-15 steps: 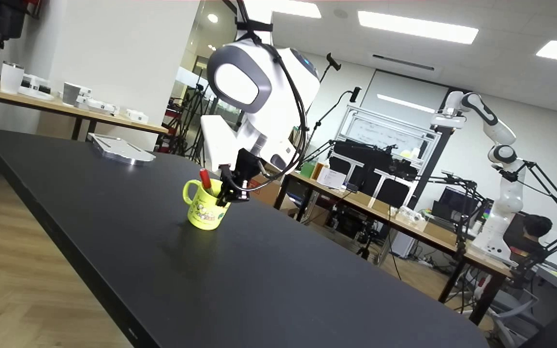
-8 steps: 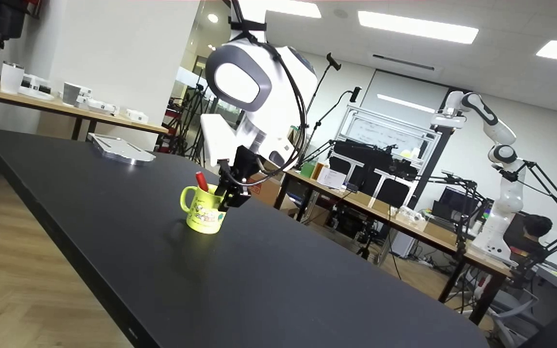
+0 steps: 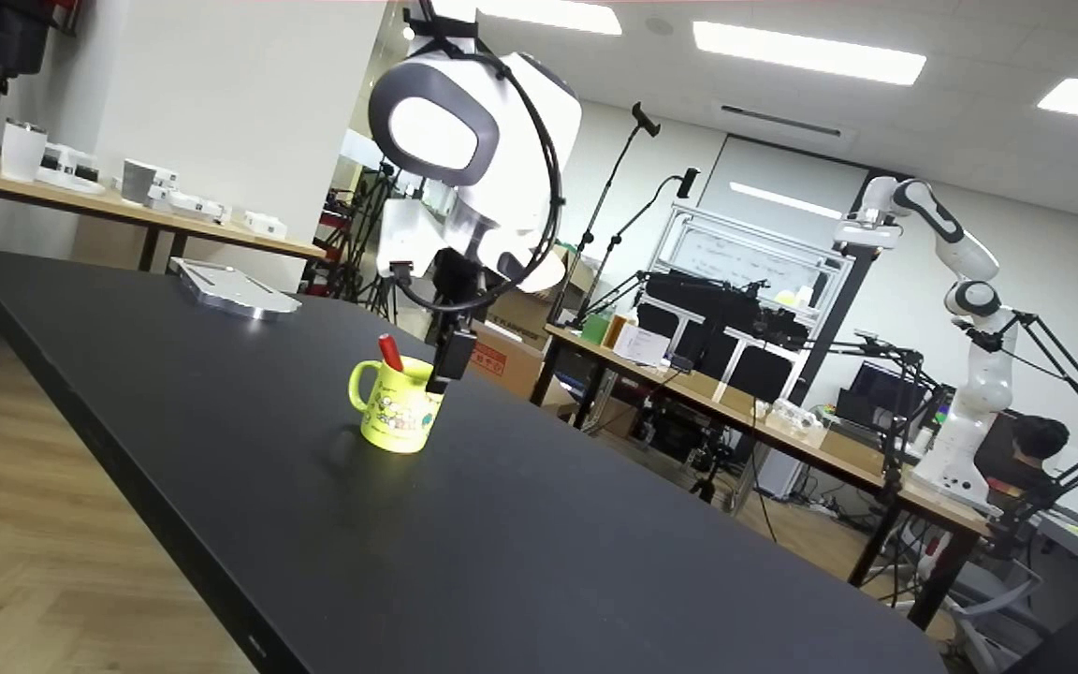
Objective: Remove the marker from the cup and put it on the table
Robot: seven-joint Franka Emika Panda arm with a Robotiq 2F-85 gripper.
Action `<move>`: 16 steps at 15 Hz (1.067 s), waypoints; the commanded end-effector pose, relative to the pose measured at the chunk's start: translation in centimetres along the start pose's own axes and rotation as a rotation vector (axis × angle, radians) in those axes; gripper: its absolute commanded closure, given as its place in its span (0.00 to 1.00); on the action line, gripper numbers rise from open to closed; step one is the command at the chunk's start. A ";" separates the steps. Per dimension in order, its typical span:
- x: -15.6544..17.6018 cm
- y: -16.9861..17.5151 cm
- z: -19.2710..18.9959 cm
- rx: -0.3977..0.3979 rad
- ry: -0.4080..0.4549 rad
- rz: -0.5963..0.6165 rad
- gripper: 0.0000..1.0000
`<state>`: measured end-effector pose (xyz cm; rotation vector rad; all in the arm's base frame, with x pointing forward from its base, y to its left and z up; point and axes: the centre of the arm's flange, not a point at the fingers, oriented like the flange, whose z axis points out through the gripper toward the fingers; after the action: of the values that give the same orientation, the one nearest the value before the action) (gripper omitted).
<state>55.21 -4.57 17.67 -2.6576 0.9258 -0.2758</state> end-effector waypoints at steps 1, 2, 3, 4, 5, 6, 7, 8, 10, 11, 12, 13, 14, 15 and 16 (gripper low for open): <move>-2.9 -1.1 -1.8 -0.072 -0.015 0.057 0.00; -3.6 -1.2 -1.8 -0.098 -0.042 0.046 0.00; -4.2 -1.3 -1.8 -0.115 -0.065 0.031 0.00; -4.6 -1.4 -1.7 -0.130 -0.080 0.028 0.01; -5.0 -1.4 -1.7 -0.141 -0.086 0.017 0.00; -5.3 -1.6 -1.8 -0.144 -0.089 0.010 0.22; -5.5 -1.7 -1.9 -0.147 -0.090 0.002 0.25; -5.5 -1.9 -2.1 -0.145 -0.088 -0.002 0.31; -5.5 -2.1 -2.4 -0.141 -0.077 -0.009 0.45; -5.4 -2.1 -2.6 -0.140 -0.067 -0.016 0.53; -5.3 -2.2 -2.9 -0.132 -0.062 -0.023 0.59; -5.2 -2.2 -3.1 -0.121 -0.045 -0.029 0.15; -5.2 -2.2 -3.3 -0.102 -0.041 -0.039 0.21; -5.1 -2.3 -3.4 -0.085 -0.033 -0.045 0.21; -5.1 -2.4 -3.4 -0.073 -0.024 -0.050 0.15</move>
<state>52.45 -0.33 20.22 -2.7786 0.8902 -0.1730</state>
